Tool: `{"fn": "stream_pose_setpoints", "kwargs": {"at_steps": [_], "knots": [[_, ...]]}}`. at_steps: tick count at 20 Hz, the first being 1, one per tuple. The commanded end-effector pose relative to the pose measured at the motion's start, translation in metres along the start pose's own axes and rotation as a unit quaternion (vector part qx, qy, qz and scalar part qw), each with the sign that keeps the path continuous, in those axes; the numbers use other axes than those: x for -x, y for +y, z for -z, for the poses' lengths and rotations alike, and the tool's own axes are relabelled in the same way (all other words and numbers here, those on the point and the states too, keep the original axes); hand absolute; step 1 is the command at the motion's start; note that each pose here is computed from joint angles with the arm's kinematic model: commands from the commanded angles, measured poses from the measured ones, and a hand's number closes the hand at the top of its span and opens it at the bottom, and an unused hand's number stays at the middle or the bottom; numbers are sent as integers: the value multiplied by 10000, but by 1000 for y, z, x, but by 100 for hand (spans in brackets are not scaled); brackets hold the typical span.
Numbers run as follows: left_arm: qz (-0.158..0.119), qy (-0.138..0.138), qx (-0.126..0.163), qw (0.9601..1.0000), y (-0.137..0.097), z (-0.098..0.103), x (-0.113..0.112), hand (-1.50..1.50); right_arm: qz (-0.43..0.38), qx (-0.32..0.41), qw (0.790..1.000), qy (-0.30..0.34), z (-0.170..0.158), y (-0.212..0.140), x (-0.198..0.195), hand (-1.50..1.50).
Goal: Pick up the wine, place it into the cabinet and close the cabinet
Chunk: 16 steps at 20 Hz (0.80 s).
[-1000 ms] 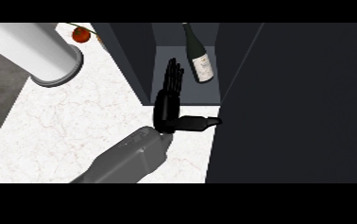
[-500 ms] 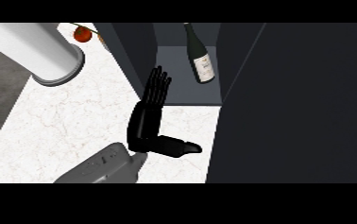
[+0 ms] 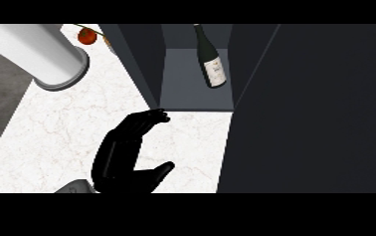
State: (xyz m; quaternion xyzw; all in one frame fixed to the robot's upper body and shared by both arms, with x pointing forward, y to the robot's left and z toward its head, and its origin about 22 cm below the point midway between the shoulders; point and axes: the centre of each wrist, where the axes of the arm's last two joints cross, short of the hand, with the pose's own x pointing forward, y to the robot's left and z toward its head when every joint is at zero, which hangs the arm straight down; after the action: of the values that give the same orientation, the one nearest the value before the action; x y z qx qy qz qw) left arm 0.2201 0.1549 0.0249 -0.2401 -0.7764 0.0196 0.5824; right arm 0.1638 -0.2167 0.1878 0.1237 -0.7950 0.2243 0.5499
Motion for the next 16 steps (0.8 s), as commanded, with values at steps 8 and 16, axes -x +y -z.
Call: {"fn": "stream_pose_setpoints", "kwargs": {"at_steps": [8, 16], "knots": [[14, 4, -74, 10000, 55, -54, -49, 150, 727, -1251, 9890, -304, -12, 37, -20, 150], [97, -246, -347, 9990, 87, -75, -87, -150, 1057, -2052, 9728, -183, 2, 93, -39, 150]]}}
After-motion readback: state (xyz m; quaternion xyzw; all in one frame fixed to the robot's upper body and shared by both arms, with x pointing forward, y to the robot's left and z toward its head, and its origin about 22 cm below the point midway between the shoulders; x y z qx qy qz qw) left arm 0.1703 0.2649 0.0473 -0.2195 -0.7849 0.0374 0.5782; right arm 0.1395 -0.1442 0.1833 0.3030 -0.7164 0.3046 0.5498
